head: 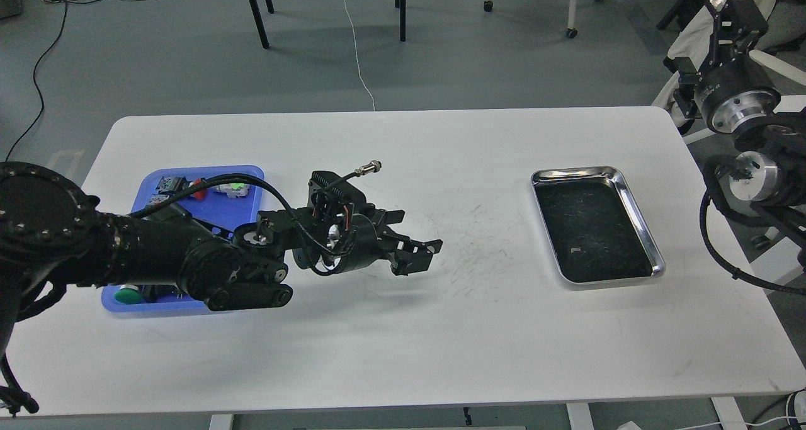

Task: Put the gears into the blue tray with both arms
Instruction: 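Move the left gripper from the blue tray toward the black gear, then lower the left gripper and grasp the black gear on the table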

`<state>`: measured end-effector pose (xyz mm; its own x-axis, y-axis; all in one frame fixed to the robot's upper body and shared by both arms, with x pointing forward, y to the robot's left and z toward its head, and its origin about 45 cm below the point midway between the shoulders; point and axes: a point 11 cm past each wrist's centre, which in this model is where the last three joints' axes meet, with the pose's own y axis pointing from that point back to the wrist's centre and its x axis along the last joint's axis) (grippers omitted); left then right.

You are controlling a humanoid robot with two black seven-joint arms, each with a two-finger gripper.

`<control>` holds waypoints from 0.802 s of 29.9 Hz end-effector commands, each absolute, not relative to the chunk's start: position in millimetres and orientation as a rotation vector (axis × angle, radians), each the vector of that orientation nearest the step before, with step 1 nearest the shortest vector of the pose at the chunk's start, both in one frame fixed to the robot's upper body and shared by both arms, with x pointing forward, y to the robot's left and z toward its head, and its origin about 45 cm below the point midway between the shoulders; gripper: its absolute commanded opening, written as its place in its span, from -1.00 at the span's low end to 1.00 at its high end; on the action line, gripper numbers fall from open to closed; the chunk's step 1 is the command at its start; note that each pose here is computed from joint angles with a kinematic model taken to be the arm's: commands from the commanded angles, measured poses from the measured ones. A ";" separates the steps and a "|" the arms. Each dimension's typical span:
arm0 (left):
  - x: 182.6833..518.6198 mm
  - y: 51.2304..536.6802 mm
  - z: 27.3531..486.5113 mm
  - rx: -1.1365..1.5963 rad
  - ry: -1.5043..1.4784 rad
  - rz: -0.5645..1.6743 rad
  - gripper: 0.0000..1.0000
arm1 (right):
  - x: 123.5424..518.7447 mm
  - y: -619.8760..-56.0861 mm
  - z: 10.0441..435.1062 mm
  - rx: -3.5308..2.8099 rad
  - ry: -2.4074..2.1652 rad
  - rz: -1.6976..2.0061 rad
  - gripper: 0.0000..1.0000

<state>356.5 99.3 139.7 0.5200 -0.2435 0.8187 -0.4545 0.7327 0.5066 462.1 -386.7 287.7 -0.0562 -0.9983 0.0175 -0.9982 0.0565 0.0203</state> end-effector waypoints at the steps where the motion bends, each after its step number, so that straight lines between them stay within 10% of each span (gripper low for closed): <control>1: 344.5 114.1 127.3 0.773 -1.160 0.081 0.96 | 461.9 -385.7 285.8 2.139 -2.256 -0.002 0.89; 24: 340.1 141.0 109.1 0.690 -1.177 -0.056 0.97 | 453.1 -394.6 269.9 2.176 -2.346 -0.267 0.94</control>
<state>335.1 135.8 111.8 0.4254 -0.3597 0.8304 -0.2993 0.8100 0.5042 457.7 -391.9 279.9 -0.0773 -0.9916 -0.1039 -0.9960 0.0720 0.0533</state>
